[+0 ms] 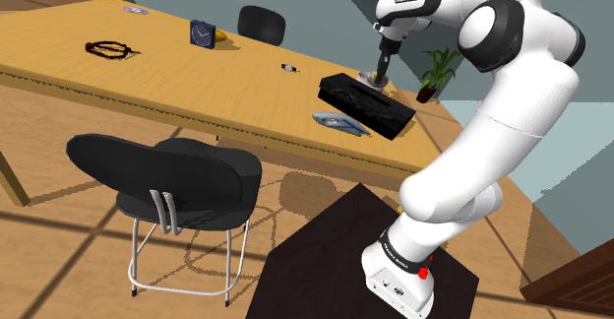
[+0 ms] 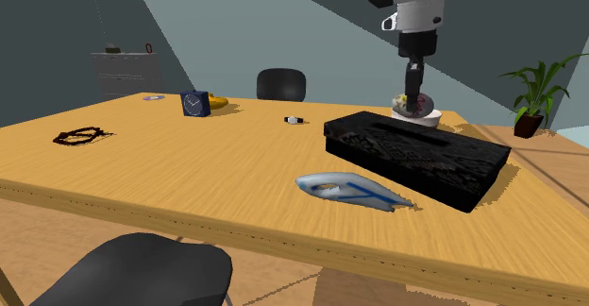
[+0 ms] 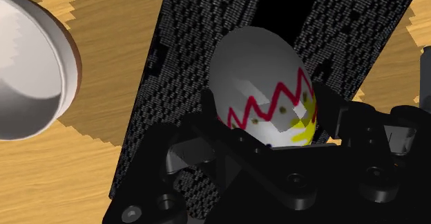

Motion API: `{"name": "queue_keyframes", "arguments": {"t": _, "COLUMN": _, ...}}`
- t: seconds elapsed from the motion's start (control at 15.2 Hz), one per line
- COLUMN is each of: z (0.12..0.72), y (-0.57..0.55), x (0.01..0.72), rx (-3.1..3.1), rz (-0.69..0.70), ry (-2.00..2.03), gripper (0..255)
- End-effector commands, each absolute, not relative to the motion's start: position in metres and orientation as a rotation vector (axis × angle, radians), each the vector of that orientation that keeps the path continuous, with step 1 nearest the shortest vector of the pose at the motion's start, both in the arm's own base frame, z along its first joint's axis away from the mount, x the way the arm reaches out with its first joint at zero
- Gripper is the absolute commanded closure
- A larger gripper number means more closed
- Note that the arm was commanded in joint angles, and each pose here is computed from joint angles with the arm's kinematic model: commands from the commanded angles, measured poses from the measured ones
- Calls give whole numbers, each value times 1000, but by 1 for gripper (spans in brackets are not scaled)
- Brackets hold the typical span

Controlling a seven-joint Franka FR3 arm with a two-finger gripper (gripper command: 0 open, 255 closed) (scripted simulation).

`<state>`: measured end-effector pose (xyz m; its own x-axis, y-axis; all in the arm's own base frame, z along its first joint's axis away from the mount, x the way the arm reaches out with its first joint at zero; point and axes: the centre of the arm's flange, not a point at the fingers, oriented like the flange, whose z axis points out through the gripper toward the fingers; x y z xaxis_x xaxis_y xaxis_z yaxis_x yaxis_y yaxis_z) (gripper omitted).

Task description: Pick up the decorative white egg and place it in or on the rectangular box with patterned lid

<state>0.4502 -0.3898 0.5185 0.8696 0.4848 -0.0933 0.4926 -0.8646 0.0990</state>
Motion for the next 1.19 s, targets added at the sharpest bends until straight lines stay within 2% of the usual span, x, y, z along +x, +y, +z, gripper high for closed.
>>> {"name": "queue_keyframes", "arguments": {"t": 0.0, "z": 508, "y": -390, "x": 449, "rx": 2921, "rz": -98, "ry": 767, "gripper": 255}}
{"name": "queue_keyframes", "arguments": {"t": 0.46, "z": 471, "y": -390, "x": 449, "rx": 2921, "rz": -98, "ry": 767, "gripper": 255}}
{"name": "queue_keyframes", "arguments": {"t": 0.92, "z": 471, "y": -390, "x": 449, "rx": 2921, "rz": -98, "ry": 767, "gripper": 255}}
{"name": "queue_keyframes", "arguments": {"t": 0.99, "z": 471, "y": -390, "x": 449, "rx": 2921, "rz": -98, "ry": 767, "gripper": 0}}
{"name": "queue_keyframes", "arguments": {"t": 1.12, "z": 471, "y": -390, "x": 449, "rx": 2921, "rz": -98, "ry": 767, "gripper": 0}}
